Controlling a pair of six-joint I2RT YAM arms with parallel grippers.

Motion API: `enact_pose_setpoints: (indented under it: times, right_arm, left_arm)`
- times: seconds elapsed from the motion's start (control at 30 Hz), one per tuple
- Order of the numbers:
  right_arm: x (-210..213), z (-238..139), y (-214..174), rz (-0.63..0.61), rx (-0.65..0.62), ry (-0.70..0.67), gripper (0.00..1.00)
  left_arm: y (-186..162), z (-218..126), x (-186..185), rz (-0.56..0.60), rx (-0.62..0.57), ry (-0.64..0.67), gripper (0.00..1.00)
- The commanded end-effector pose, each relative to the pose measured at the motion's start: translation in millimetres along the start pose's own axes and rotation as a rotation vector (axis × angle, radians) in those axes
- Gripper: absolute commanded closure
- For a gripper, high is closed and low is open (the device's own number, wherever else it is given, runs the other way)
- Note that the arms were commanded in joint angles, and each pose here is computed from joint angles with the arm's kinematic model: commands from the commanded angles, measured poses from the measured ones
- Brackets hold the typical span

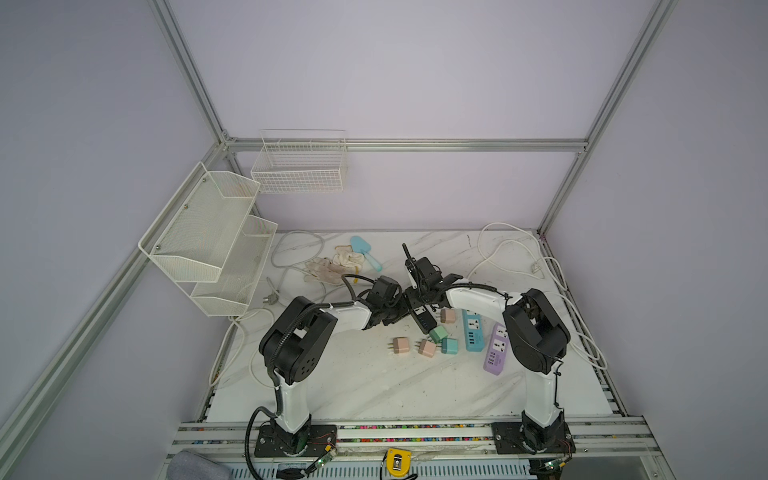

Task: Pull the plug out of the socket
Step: 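Close the right gripper on the remaining pink USB adapter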

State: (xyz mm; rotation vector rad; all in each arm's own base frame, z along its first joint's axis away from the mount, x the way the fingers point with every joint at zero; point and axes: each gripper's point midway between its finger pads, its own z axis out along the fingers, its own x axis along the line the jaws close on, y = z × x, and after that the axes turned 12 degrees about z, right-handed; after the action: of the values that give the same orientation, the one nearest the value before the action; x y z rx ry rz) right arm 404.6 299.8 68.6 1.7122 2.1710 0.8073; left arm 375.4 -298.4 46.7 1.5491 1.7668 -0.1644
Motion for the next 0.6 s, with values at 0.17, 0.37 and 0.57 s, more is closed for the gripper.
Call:
enact_pose_setpoints:
  times: [0.17, 0.37, 0.57]
  right_arm:
    - [8.2, -3.1, 11.1, -0.019, -0.011, 0.043, 0.81]
    - [-4.1, -6.9, 17.9, -0.014, -0.027, 0.002, 0.81]
    - [15.4, -2.0, 9.8, -0.014, 0.004, 0.077, 0.83]
  left_arm:
    - [-20.1, -0.9, 11.5, -0.003, 0.02, 0.04, 0.64]
    - [-33.3, 0.2, 25.4, 0.005, 0.048, 0.084, 0.64]
    - [-48.2, 0.6, 38.3, 0.011, 0.073, 0.144, 0.66]
